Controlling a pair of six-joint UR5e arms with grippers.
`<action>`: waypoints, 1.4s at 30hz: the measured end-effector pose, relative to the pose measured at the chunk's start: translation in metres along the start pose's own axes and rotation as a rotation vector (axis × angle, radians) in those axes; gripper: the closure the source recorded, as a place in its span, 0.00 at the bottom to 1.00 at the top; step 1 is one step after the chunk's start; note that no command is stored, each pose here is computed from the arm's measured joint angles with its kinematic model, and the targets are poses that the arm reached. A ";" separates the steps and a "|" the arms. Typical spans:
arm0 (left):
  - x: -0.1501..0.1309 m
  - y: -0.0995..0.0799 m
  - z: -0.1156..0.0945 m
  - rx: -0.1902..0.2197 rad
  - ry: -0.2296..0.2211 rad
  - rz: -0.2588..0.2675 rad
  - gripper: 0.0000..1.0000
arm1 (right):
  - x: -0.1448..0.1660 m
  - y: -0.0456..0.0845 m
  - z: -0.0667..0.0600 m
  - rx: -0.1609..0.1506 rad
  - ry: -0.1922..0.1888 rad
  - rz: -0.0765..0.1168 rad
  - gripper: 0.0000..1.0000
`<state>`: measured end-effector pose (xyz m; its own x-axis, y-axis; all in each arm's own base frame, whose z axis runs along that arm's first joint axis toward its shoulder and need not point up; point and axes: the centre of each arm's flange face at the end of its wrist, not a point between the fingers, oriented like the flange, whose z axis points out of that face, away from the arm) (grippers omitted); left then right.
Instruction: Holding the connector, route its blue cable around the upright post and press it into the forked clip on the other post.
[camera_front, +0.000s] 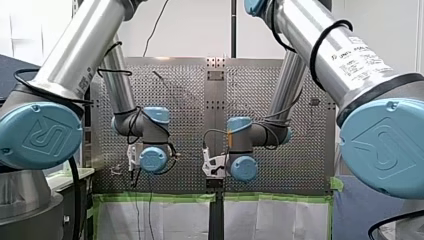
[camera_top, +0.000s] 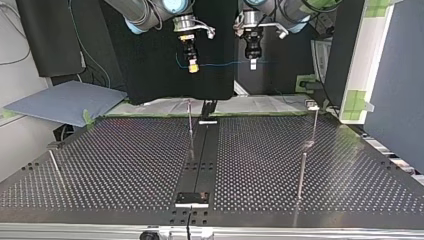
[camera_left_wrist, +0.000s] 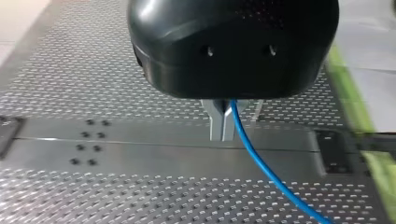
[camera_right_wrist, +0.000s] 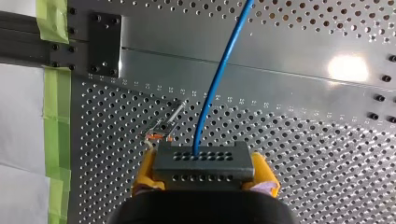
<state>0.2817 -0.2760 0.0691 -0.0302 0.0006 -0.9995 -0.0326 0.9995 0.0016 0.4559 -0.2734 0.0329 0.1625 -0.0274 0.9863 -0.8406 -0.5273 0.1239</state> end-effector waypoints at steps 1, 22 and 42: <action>0.004 -0.001 -0.002 0.001 0.013 0.017 1.00 | 0.000 0.000 0.000 0.000 0.000 0.000 1.00; 0.020 0.000 -0.010 0.011 0.083 0.074 1.00 | 0.001 0.001 0.001 0.000 0.002 0.003 1.00; -0.039 -0.005 0.013 -0.039 0.040 -0.081 1.00 | 0.085 0.041 0.035 0.031 0.055 0.173 1.00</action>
<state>0.2965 -0.2803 0.1072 -0.0660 -0.0819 -0.9944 -0.0755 0.9942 -0.0769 0.4532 -0.3266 0.1176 -0.0120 -0.0741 0.9972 -0.8369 -0.5450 -0.0506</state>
